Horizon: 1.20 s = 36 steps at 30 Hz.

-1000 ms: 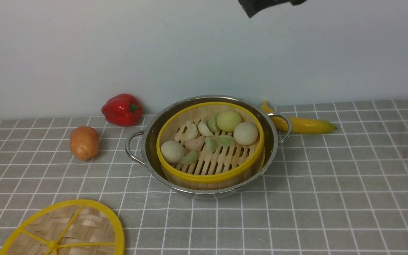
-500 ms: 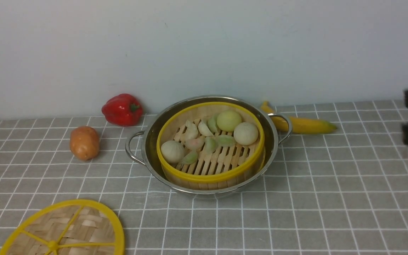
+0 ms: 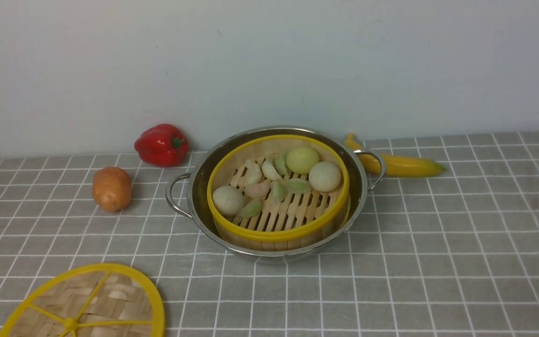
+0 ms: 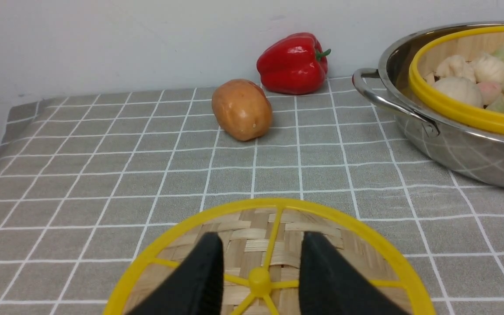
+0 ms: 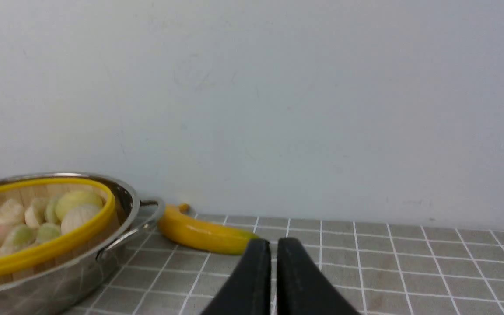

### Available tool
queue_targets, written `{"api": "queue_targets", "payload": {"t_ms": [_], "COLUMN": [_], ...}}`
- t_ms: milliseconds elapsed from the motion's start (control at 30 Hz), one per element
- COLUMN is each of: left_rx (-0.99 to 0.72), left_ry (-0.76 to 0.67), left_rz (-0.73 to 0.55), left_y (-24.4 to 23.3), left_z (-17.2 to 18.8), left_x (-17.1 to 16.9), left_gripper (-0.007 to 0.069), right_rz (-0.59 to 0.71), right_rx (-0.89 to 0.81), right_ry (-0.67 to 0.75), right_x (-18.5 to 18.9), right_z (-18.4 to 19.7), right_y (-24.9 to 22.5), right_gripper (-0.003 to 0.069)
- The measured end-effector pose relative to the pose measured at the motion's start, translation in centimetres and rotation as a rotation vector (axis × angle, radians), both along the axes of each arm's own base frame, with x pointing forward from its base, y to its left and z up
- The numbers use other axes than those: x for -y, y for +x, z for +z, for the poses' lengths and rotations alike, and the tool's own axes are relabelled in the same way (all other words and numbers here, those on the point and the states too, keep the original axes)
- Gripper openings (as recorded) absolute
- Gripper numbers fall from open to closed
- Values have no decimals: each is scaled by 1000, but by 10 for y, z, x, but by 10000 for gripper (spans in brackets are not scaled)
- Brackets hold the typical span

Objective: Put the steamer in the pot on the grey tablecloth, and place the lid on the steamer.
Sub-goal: 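Grasp the bamboo steamer lid lying on the table by its centre knob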

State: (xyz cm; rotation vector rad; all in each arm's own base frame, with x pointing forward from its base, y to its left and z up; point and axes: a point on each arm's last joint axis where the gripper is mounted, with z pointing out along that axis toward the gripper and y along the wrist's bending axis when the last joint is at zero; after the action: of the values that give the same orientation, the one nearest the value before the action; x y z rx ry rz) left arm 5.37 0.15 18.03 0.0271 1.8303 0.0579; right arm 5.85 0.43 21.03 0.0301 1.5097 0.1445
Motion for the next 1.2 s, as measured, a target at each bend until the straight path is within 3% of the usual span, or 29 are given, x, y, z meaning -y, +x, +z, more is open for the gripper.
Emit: {"api": "queue_targets", "payload": {"t_ms": [267,633,967,1200], "left_rx": [0,0,0,0], "left_ry": [0,0,0,0], "left_rz": [0,0,0,0], "left_y": [0,0,0,0], "left_z": [0,0,0,0], "left_x": [0,0,0,0], "left_gripper": [242,242,242,242], "right_rz": [-86,-72,10,24], "right_rx": [-158,-140,-237,-238], "right_ry": [163,212,-44,-31], "right_x": [8,7,-1,-2], "right_z": [-15,-10,-22,-22], "right_y": [-2,-2,-1,-1], "right_gripper": [66,88,120,134]}}
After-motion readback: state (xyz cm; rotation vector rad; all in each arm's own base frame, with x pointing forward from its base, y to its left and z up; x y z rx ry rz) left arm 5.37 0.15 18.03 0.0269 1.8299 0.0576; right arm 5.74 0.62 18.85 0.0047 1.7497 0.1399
